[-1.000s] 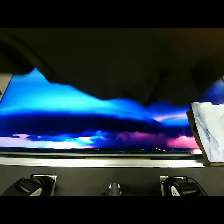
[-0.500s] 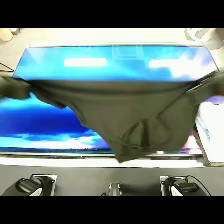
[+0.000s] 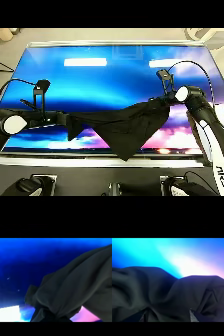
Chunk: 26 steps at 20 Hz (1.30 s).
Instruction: Fold the shirts.
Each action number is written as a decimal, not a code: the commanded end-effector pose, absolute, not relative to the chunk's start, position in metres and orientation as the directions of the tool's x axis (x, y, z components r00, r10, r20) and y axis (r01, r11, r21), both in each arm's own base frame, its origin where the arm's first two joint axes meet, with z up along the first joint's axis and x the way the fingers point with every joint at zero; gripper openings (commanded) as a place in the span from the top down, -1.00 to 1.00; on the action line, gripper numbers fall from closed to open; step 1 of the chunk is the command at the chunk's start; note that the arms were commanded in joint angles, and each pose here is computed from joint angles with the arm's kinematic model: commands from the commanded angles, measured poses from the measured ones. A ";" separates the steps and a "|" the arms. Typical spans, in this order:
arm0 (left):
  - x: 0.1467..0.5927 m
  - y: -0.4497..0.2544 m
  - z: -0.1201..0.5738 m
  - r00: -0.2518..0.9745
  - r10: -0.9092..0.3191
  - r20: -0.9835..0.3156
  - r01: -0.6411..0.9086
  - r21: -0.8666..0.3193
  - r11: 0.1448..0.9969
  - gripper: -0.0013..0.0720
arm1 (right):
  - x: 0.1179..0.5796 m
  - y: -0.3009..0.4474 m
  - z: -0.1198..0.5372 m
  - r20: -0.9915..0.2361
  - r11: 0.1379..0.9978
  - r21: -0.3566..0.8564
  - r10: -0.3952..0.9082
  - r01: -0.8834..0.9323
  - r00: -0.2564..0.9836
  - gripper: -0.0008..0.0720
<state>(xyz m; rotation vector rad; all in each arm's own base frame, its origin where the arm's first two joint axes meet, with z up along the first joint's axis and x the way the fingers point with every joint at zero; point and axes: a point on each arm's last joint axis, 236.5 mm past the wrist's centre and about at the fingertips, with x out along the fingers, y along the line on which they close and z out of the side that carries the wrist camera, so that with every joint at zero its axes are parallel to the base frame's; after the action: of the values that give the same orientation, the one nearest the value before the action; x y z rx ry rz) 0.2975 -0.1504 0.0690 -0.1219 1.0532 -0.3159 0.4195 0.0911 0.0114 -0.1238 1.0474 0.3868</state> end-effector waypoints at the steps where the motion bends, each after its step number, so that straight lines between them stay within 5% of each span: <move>1: 0.305 -0.153 0.068 0.479 -0.330 -0.813 0.187 -0.273 0.944 0.90 | 0.382 0.108 0.027 -0.902 0.830 0.129 0.326 -0.542 0.284 -0.51; 6: 0.310 -0.142 0.068 0.490 -0.313 -0.814 0.193 -0.249 0.949 0.90 | 0.217 0.111 -0.017 -0.912 0.748 0.409 0.356 -0.523 -0.203 -0.60; 7: 0.309 -0.142 0.068 0.489 -0.313 -0.814 0.200 -0.245 0.949 0.90 | 0.189 0.119 -0.033 -0.886 0.760 0.464 0.398 -0.455 -0.238 -0.77; 8: 0.309 -0.142 0.068 0.487 -0.313 -0.815 0.199 -0.246 0.949 0.90 | 0.166 0.131 -0.048 -0.854 0.766 0.520 0.460 -0.377 -0.244 -0.94; 14: 0.308 -0.144 0.068 0.485 -0.318 -0.814 0.201 -0.250 0.947 0.90 | 0.170 0.173 -0.091 -0.753 0.752 0.658 0.658 -0.020 -0.015 -0.91; 17: 0.308 -0.145 0.068 0.483 -0.324 -0.813 0.200 -0.258 0.945 0.90 | 0.197 0.178 -0.089 -0.732 0.732 0.680 0.675 0.037 0.094 -0.91; 21: 0.308 -0.146 0.069 0.483 -0.327 -0.812 0.200 -0.261 0.944 0.90 | 0.186 0.204 -0.104 -0.741 0.741 0.671 0.670 0.009 0.045 -0.91; 23: 0.308 -0.146 0.069 0.484 -0.327 -0.812 0.200 -0.261 0.944 0.90 | 0.192 0.215 -0.110 -0.752 0.755 0.655 0.655 -0.021 0.072 -0.73; 24: 0.307 -0.146 0.070 0.486 -0.328 -0.810 0.201 -0.261 0.944 0.90 | 0.203 0.216 -0.108 -0.753 0.760 0.649 0.648 -0.031 0.114 -0.44; 25: 0.308 -0.146 0.072 0.491 -0.329 -0.807 0.202 -0.262 0.944 0.90 | 0.213 0.217 -0.103 -0.748 0.759 0.649 0.649 -0.051 0.140 0.04; 26: 0.310 -0.146 0.080 0.506 -0.334 -0.795 0.208 -0.263 0.942 0.90 | 0.225 0.220 -0.093 -0.737 0.755 0.647 0.655 -0.108 0.167 0.95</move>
<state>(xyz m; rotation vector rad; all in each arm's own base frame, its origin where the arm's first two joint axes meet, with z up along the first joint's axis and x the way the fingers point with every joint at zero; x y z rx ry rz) 0.3080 -0.1461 0.0722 -0.1375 1.0094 -0.3244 0.1990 0.2085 -0.1052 0.5193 1.4009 0.5629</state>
